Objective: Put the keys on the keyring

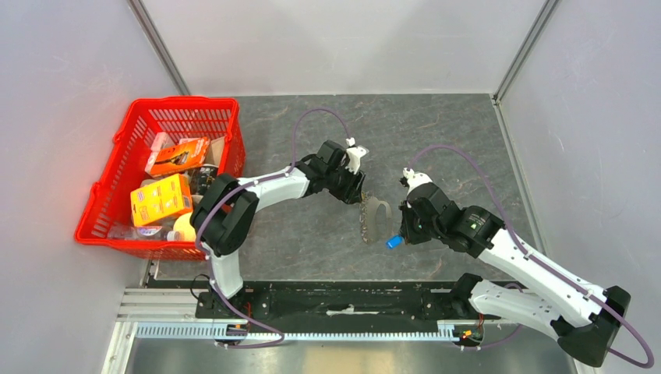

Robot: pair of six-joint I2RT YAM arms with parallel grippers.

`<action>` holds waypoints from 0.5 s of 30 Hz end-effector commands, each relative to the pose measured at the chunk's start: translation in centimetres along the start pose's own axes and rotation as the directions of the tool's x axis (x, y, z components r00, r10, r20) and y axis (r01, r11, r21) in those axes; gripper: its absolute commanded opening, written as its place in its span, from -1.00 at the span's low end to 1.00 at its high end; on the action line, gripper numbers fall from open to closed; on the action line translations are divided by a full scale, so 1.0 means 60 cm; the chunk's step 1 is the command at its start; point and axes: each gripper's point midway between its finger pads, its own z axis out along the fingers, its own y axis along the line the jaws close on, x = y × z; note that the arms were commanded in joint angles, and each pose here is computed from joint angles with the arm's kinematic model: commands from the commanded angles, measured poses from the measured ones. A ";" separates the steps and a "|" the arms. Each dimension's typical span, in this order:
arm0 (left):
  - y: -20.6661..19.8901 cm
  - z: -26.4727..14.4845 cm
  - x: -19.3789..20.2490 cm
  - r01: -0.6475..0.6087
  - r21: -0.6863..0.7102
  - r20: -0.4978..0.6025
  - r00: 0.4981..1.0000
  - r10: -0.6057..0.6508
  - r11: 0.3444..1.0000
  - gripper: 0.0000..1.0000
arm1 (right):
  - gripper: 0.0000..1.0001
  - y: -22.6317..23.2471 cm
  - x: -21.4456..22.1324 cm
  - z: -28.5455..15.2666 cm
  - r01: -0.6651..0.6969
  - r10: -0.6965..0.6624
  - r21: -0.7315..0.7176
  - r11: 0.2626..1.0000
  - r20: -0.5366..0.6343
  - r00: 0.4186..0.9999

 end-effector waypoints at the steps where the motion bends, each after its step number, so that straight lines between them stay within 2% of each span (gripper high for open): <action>1: -0.002 0.007 -0.052 -0.142 0.026 0.101 0.985 0.138 0.990 0.12 | -0.99 0.011 -0.008 -0.004 0.010 -0.009 -0.033 0.999 0.026 1.000; 7: -0.011 0.011 -0.061 -0.223 0.041 0.119 0.969 0.217 0.974 0.11 | -0.99 0.011 -0.005 0.001 0.014 -0.013 -0.034 0.999 0.016 1.000; 15: -0.008 0.028 -0.062 -0.265 0.047 0.116 0.959 0.259 0.963 -0.07 | -0.99 0.011 -0.006 0.002 0.015 -0.014 -0.033 0.999 0.017 1.000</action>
